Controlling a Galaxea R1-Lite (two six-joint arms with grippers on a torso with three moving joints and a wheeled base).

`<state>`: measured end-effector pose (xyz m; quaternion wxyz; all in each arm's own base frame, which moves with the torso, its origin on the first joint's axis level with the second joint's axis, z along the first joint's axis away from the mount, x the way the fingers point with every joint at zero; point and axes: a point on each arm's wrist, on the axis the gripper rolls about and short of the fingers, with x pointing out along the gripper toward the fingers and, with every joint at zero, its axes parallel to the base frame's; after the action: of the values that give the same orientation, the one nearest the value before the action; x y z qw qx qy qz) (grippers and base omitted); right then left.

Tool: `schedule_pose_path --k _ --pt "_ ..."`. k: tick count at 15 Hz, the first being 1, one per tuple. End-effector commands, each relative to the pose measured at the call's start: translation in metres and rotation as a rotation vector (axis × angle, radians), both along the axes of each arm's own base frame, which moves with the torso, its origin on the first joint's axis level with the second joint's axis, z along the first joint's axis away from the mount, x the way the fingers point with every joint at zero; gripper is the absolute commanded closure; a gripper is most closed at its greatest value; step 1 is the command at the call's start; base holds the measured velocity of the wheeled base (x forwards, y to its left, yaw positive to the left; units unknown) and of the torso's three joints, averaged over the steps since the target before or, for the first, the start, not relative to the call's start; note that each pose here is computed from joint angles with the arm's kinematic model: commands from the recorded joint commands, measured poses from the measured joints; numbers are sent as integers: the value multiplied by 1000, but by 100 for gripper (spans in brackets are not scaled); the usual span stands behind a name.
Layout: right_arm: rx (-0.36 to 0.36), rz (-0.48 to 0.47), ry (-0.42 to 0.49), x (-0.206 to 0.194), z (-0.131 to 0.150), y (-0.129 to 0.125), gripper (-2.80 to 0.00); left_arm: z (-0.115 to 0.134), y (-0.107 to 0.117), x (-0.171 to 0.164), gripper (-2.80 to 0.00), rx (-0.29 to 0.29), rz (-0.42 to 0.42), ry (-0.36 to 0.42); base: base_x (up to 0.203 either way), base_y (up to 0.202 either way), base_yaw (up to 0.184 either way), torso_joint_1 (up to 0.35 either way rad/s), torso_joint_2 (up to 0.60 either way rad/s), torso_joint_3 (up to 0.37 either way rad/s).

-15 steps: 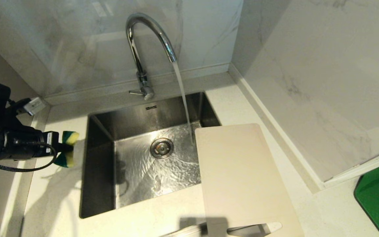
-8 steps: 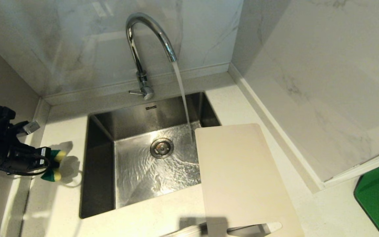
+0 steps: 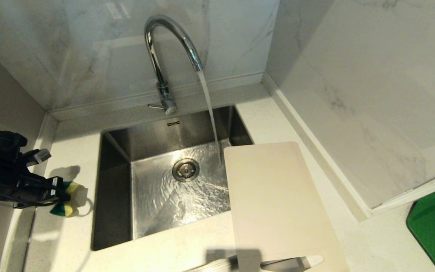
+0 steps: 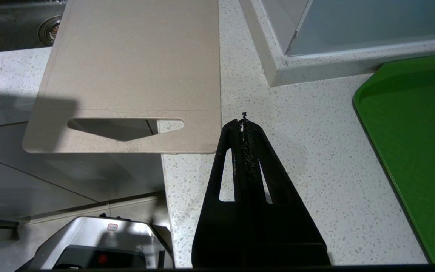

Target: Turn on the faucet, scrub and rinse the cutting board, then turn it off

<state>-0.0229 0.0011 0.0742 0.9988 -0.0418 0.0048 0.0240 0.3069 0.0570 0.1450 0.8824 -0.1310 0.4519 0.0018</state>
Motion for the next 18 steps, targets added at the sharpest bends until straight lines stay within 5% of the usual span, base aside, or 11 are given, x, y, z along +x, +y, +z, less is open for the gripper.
schedule_pose_path --k 1,2,9,12,13,18 --pt "1 -1 2 0 0 0 0 -3 0 0 0 -2 1 12 0 0 0 0 0 0" --pt "3 -5 1 0 0 0 0 -3 0 0 -280 -3 0 14 0 0 0 0 0 0" --pt "3 -5 1 0 0 0 0 22 -3 -16 -280 13 -1 -65 0 0 0 0 0 0" --pt "3 -5 -1 0 0 0 0 52 -7 -35 -280 30 -2 -163 0 0 0 0 0 0" --pt "3 -5 -1 0 0 0 0 66 -10 -46 0 39 -4 -212 0 0 0 0 0 0" --pt "3 -5 -1 0 0 0 0 122 -33 -121 0 74 -43 -459 0 0 0 0 0 0"
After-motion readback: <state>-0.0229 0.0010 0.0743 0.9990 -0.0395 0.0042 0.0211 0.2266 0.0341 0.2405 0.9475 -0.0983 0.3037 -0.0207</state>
